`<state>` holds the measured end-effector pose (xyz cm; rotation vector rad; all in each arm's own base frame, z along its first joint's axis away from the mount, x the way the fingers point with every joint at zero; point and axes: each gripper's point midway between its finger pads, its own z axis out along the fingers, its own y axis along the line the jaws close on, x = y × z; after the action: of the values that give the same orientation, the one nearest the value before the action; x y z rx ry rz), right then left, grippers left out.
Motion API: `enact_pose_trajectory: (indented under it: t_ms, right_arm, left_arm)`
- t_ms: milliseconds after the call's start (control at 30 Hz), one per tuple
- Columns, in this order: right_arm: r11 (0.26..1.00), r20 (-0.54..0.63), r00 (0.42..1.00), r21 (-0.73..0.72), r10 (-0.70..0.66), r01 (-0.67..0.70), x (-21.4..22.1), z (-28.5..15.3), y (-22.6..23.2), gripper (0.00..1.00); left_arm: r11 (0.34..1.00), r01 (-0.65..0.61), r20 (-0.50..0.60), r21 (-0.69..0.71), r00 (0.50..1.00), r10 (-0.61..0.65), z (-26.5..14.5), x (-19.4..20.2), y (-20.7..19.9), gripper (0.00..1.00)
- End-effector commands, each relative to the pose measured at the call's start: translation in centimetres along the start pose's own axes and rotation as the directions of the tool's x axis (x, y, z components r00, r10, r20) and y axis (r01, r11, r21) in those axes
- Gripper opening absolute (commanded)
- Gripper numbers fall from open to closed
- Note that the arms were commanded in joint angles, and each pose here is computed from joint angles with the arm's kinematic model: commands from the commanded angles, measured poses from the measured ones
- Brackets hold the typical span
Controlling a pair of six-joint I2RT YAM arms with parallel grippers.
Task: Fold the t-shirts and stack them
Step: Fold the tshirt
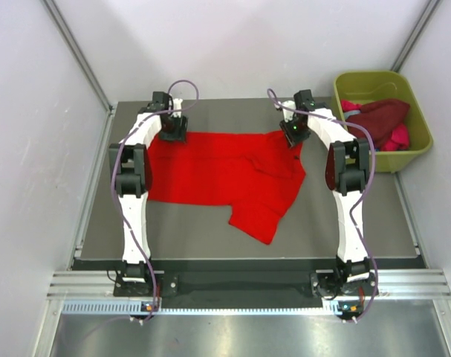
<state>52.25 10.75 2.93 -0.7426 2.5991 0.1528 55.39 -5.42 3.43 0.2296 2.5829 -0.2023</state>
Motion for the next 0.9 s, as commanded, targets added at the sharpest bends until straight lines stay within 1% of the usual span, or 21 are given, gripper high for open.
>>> enact_pose_trajectory:
  t_ms: [0, 33, 167, 267, 333, 367, 400, 433, 467, 500, 533, 567, 633, 667, 700, 733, 767, 800, 833, 867]
  right_arm:
    - [0.995, 0.003, 1.000, 0.099, 0.006, -0.006, 0.2, 1.9, -3.4, 0.33]
    - [0.995, 0.008, 1.000, 0.103, 0.006, -0.007, 0.0, 1.9, -3.6, 0.33]
    - [0.993, 0.034, 0.999, 0.116, 0.002, -0.005, -1.0, 2.1, -4.0, 0.34]
    - [0.992, 0.064, 0.998, 0.128, -0.022, 0.014, -2.2, 1.6, -4.2, 0.33]
    - [0.991, 0.097, 0.995, 0.135, -0.032, 0.018, -3.4, 0.3, -4.2, 0.33]
    - [0.988, 0.130, 0.991, 0.154, -0.042, 0.022, -4.5, -1.6, -4.4, 0.33]
    - [0.986, 0.149, 0.988, 0.162, -0.050, 0.026, -5.1, -2.5, -4.2, 0.33]
    - [0.983, 0.172, 0.983, 0.179, -0.059, 0.028, -5.8, -3.8, -4.2, 0.34]
    - [0.976, 0.217, 0.973, 0.216, -0.078, 0.030, -7.1, -6.7, -4.3, 0.34]
    - [0.975, 0.228, 0.970, 0.219, -0.087, 0.036, -7.2, -7.5, -3.7, 0.35]
    - [0.973, 0.251, 0.963, 0.229, -0.097, 0.038, -7.8, -8.9, -3.4, 0.35]
    - [0.969, 0.301, 0.947, 0.245, -0.111, 0.036, -8.8, -11.8, -2.9, 0.35]
    - [0.971, 0.315, 0.941, 0.235, -0.120, 0.045, -8.5, -13.4, -1.6, 0.36]
    - [0.975, 0.352, 0.928, 0.218, -0.124, 0.048, -8.9, -15.6, -0.5, 0.36]
    - [0.983, 0.324, 0.939, 0.176, -0.115, 0.060, -7.6, -15.5, 1.0, 0.36]
    - [0.987, 0.322, 0.941, 0.146, -0.105, 0.061, -6.9, -16.0, 2.1, 0.36]
    - [0.990, 0.309, 0.945, 0.118, -0.104, 0.071, -5.2, -16.7, 3.6, 0.36]
    - [0.990, 0.291, 0.948, 0.096, -0.126, 0.102, -4.2, -16.7, 5.3, 0.36]
    - [0.984, 0.305, 0.937, 0.100, -0.171, 0.147, -3.5, -18.4, 6.6, 0.36]
    - [0.979, 0.242, 0.949, 0.059, -0.203, 0.195, -0.6, -16.4, 8.6, 0.35]
  left_arm:
    - [0.999, 0.004, -0.020, -0.035, 1.000, -0.005, 2.5, 0.7, 1.5, 0.67]
    - [0.999, 0.000, -0.003, -0.039, 1.000, 0.000, 2.4, 0.0, 1.6, 0.67]
    - [0.999, -0.010, 0.020, -0.049, 1.000, 0.011, 2.5, -0.9, 1.7, 0.68]
    - [0.999, -0.012, 0.051, -0.051, 0.999, 0.015, 1.8, -2.1, 1.7, 0.68]
    - [0.999, -0.033, 0.108, -0.020, 0.994, 0.035, -0.2, -4.1, 0.9, 0.68]
    - [0.999, -0.044, 0.135, 0.007, 0.990, 0.043, -1.3, -5.0, 0.3, 0.68]
    - [0.999, -0.051, 0.191, 0.006, 0.980, 0.049, -4.0, -6.8, -0.1, 0.71]
    - [0.999, -0.043, 0.227, 0.002, 0.973, 0.041, -5.5, -7.7, -0.1, 0.74]
    - [1.000, -0.019, 0.280, -0.007, 0.960, 0.021, -6.9, -9.0, 0.0, 0.76]
    - [0.999, -0.006, 0.355, -0.034, 0.935, 0.017, -10.4, -10.8, 0.1, 0.79]
    - [0.999, 0.018, 0.357, -0.042, 0.934, -0.002, -11.0, -10.2, 0.7, 0.83]
    - [0.998, 0.030, 0.413, -0.051, 0.911, -0.006, -13.8, -11.2, 0.7, 0.84]
    - [0.992, 0.072, 0.394, -0.100, 0.919, -0.027, -14.5, -9.8, 1.8, 0.84]
    - [0.991, 0.076, 0.391, -0.109, 0.920, -0.028, -16.0, -9.3, 1.6, 0.83]
    - [0.982, 0.119, 0.356, -0.147, 0.933, -0.059, -16.1, -7.5, 3.5, 0.83]
    - [0.979, 0.130, 0.328, -0.156, 0.942, -0.073, -16.5, -6.2, 3.9, 0.83]
    - [0.980, 0.132, 0.327, -0.150, 0.942, -0.077, -18.0, -5.6, 3.6, 0.82]
    - [0.978, 0.140, 0.244, -0.156, 0.965, -0.099, -17.2, -2.5, 3.4, 0.81]
    - [0.978, 0.141, 0.219, -0.153, 0.970, -0.106, -17.4, -1.2, 3.2, 0.80]
    - [0.980, 0.139, 0.217, -0.145, 0.970, -0.106, -18.5, -0.4, 2.7, 0.78]
